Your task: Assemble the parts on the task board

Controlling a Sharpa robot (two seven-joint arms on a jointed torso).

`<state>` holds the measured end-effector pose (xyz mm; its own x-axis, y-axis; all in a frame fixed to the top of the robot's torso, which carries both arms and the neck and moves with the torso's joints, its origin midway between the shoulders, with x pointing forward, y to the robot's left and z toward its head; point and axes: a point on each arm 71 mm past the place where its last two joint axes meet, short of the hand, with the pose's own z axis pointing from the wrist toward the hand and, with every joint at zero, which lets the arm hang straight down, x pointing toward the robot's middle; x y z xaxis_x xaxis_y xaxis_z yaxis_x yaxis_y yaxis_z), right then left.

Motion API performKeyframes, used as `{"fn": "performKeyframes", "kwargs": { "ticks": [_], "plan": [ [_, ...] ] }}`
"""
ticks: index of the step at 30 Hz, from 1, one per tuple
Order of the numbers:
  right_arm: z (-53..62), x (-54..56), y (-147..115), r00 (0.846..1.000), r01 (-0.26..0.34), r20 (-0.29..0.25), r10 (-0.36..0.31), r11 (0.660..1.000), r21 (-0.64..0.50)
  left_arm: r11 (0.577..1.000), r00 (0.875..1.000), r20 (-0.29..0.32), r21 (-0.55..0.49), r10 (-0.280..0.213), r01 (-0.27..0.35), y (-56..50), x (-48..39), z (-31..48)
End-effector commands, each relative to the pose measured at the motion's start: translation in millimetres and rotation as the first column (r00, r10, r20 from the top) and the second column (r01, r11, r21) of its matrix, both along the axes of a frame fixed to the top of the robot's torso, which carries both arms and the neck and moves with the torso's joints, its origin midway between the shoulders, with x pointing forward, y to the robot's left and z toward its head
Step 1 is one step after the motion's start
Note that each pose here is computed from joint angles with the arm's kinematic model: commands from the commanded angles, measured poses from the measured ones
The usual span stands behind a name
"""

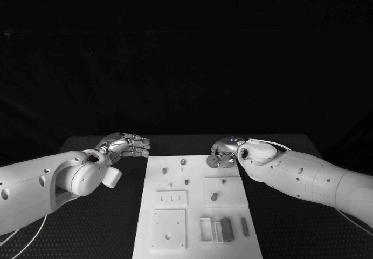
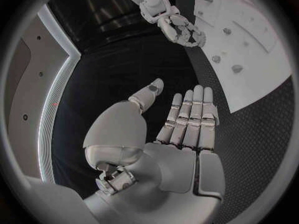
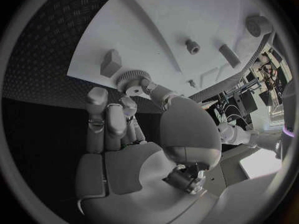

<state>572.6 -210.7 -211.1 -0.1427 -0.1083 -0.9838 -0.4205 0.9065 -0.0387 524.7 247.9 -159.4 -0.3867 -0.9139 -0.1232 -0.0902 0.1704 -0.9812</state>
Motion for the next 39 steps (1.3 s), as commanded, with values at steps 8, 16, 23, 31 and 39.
{"fn": "performKeyframes", "kwargs": {
  "ticks": [8, 16, 23, 31, 39],
  "plan": [
    [-25.1, -9.9, 3.5, 0.998, -0.029, -0.060, 0.023, 0.994, -0.102, 1.000, 1.000, 0.010, -0.007, -0.019, 0.019, -2.1, -1.2, 1.7],
    [-30.0, -12.9, 7.2, 0.998, -0.031, -0.049, 0.025, 0.993, -0.116, 1.000, 1.000, 0.010, -0.007, -0.019, 0.019, -2.0, -1.4, 1.7],
    [-31.9, -13.9, 8.3, 0.999, -0.033, -0.046, 0.028, 0.993, -0.113, 1.000, 1.000, 0.010, -0.008, -0.020, 0.020, -2.1, -1.6, 1.7],
    [-27.1, -14.0, 7.8, 1.000, -0.022, 0.016, 0.023, 0.996, -0.081, 1.000, 1.000, 0.011, -0.007, -0.018, 0.018, -1.7, -1.5, 1.7],
    [-22.6, -16.3, 10.3, 0.998, -0.017, 0.061, 0.020, 0.998, -0.054, 1.000, 1.000, 0.011, -0.007, -0.017, 0.017, -1.6, -1.4, 1.8]
  ]
}}
